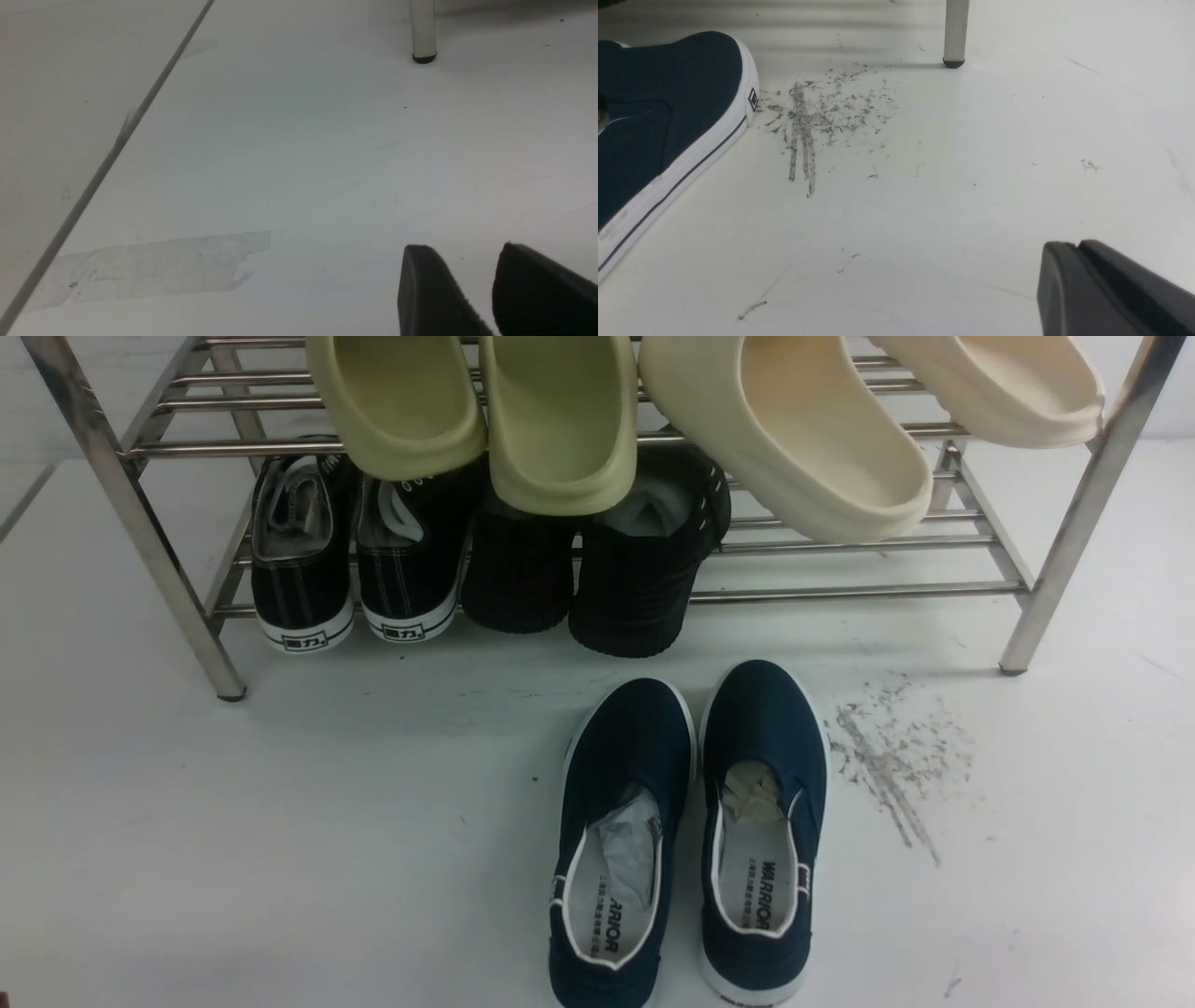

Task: Take the shoes off the shelf with your hand on the white table.

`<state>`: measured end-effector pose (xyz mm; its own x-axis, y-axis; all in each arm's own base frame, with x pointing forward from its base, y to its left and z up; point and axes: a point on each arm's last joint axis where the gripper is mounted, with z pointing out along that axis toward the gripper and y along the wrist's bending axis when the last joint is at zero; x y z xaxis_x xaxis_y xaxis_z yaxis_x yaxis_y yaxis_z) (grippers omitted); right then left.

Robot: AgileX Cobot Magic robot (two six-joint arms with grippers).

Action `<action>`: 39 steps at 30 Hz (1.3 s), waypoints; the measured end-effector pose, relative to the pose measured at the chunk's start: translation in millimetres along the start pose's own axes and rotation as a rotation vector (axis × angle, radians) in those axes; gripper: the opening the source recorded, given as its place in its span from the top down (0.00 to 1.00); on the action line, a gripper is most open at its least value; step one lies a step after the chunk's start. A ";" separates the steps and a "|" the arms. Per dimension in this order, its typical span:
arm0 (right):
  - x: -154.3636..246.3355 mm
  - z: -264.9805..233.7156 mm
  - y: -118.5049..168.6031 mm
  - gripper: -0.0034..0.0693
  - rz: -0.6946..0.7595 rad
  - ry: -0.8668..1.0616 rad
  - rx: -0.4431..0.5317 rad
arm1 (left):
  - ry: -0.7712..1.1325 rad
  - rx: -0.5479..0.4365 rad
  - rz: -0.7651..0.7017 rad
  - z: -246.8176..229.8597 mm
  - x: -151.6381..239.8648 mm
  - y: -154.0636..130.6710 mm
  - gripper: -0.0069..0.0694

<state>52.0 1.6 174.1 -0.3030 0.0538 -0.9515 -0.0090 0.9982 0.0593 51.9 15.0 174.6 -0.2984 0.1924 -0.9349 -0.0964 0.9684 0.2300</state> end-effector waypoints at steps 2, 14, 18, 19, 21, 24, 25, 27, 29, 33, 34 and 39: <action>0.0 0.0 0.0 0.89 -0.001 0.000 0.000 | 0.000 0.000 0.000 0.0 0.0 0.0 0.59; 0.0 0.0 -0.1 0.89 -0.003 0.000 0.001 | 0.000 0.000 0.000 0.0 0.0 0.0 0.59; 0.0 0.0 -0.1 0.89 -0.003 0.000 0.001 | 0.000 0.000 0.000 0.0 0.0 0.0 0.59; 0.0 0.0 -0.1 0.89 -0.003 0.000 0.001 | 0.000 0.000 0.000 0.0 0.0 0.0 0.59; 0.0 0.0 -0.1 0.89 -0.003 0.000 0.001 | 0.000 0.000 0.000 0.0 0.0 0.0 0.59; 0.0 0.0 -0.1 0.89 -0.003 0.000 0.001 | 0.000 0.000 0.000 0.0 0.0 0.0 0.59; 0.0 0.0 -0.1 0.89 -0.003 0.000 0.001 | 0.000 0.000 0.000 0.0 0.0 0.0 0.59; 0.0 0.0 -0.1 0.89 -0.003 0.000 0.001 | 0.000 0.000 0.000 0.0 0.0 0.0 0.59; 0.0 0.0 -0.1 0.89 -0.003 0.000 0.001 | 0.000 0.000 0.000 0.0 0.0 0.0 0.59; 0.0 0.0 -0.1 0.89 -0.011 0.000 0.001 | 0.000 0.000 0.000 0.0 0.0 0.0 0.59; 0.0 0.0 -0.1 0.88 -0.011 0.000 0.001 | 0.000 0.000 0.000 0.0 0.0 0.0 0.59; 0.0 0.0 -0.1 0.87 -0.011 0.000 0.001 | 0.000 0.000 0.000 0.0 0.0 0.0 0.59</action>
<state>52.0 1.5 174.1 -0.3028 0.0426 -0.9521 -0.0110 0.9988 0.0482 51.9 15.0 174.6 -0.2984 0.1924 -0.9349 -0.0964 0.9684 0.2300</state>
